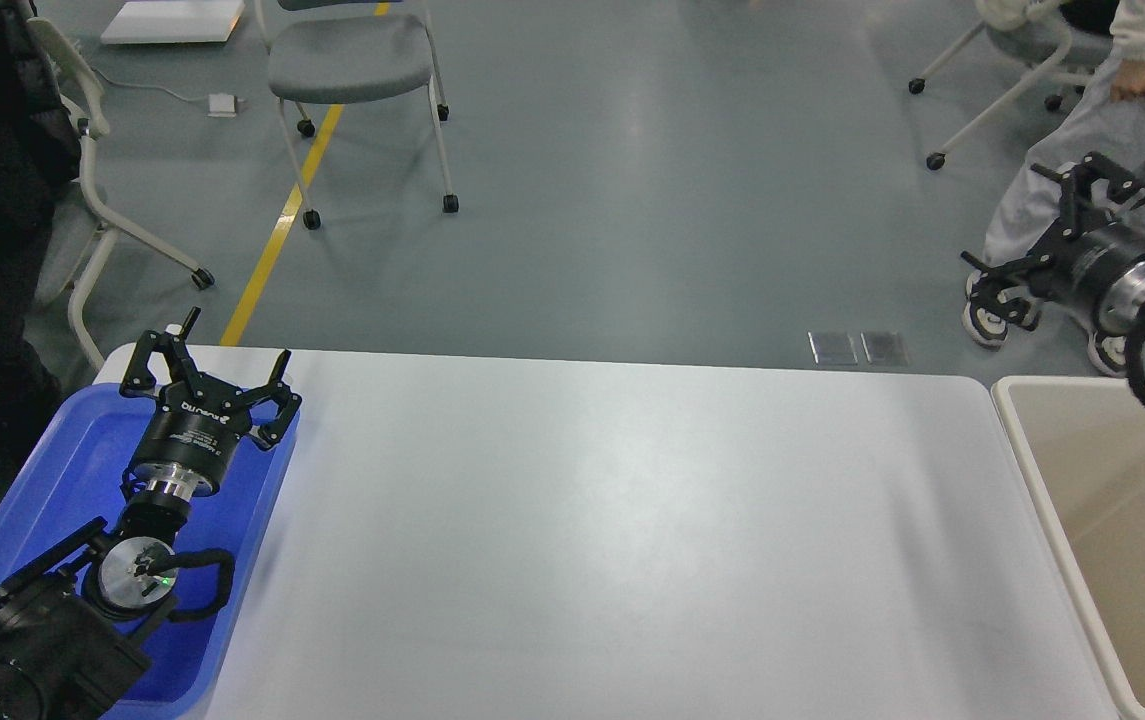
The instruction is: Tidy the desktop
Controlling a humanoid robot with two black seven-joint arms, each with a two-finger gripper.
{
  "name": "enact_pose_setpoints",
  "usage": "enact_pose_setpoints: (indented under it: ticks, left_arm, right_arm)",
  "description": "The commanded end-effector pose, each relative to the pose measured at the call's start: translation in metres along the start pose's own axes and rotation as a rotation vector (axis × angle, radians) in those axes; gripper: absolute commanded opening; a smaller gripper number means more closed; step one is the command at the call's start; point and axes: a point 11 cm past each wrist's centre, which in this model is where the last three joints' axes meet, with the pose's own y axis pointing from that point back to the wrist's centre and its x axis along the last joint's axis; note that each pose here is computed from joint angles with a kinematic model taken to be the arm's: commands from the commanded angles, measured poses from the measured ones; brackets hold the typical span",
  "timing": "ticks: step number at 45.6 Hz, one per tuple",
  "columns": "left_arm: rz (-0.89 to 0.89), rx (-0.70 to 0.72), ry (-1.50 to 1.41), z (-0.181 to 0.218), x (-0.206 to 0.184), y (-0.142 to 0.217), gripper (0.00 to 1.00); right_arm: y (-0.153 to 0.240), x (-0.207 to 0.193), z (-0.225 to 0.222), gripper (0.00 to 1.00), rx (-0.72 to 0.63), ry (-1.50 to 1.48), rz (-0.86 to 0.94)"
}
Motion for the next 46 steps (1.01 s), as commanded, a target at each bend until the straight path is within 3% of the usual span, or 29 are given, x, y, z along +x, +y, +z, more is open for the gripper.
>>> enact_pose_setpoints:
  ticks: [1, 12, 24, 32, 46]
  left_arm:
    - [0.001, 0.0, 0.0, 0.0, 0.0, 0.0, 1.0]
    - [0.001, 0.0, 0.0, 0.0, 0.0, 0.0, 1.0]
    - [0.001, 0.0, 0.0, 0.0, 0.0, 0.0, 1.0]
    - [0.001, 0.0, 0.0, 0.0, 0.0, 0.0, 1.0]
    - [0.002, 0.0, -0.001, 0.0, 0.0, 0.0, 1.0]
  right_arm:
    - [-0.022, -0.09, 0.029, 1.0, 0.025, -0.195, -0.315]
    - [-0.025, -0.101, 0.12, 1.0, -0.094, -0.341, -0.358]
    - [-0.02, -0.074, 0.168, 1.0, -0.159, -0.393, -0.273]
    - [-0.015, -0.046, 0.186, 1.0, -0.162, -0.411, -0.249]
    - [-0.015, -0.04, 0.195, 1.0, -0.166, -0.42, -0.247]
